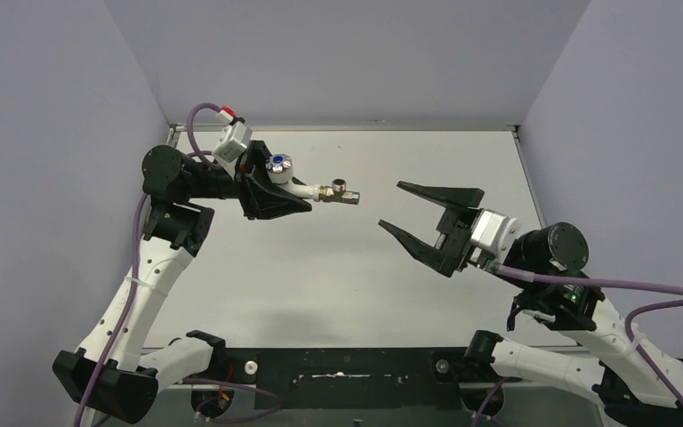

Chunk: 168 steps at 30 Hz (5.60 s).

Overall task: Install the water faucets
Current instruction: Screw the water faucet onto the adaptor.

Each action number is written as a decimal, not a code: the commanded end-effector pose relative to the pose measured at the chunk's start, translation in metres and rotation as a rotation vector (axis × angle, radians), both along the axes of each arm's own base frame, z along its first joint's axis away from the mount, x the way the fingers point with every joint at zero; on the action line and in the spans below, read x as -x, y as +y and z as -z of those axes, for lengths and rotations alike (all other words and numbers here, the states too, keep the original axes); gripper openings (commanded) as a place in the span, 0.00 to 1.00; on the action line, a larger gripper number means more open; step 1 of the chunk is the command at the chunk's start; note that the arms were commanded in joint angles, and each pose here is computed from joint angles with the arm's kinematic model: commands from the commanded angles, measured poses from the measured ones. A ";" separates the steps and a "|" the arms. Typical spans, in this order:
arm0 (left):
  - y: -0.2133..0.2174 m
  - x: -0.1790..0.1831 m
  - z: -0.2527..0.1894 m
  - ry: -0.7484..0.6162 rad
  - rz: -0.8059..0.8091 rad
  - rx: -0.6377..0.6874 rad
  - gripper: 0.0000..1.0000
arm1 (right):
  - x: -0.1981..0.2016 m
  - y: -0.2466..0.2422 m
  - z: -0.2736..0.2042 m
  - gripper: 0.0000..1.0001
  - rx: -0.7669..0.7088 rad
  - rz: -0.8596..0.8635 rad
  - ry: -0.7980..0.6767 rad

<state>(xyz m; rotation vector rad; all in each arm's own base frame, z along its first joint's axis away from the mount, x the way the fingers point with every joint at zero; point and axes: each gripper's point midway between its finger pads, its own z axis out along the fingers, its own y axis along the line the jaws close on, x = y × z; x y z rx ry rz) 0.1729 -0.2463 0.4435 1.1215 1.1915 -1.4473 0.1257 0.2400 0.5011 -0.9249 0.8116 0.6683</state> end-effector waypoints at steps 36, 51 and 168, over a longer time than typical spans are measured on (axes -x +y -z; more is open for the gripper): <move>0.006 0.015 -0.026 -0.012 0.009 0.033 0.00 | -0.028 0.049 0.005 0.51 0.419 0.034 -0.492; 0.005 0.014 -0.024 -0.003 0.014 0.028 0.00 | -0.026 0.050 0.009 0.19 0.395 0.017 -0.433; 0.010 0.026 -0.010 -0.012 0.054 0.000 0.00 | -0.019 0.057 0.003 0.02 0.201 -0.044 -0.143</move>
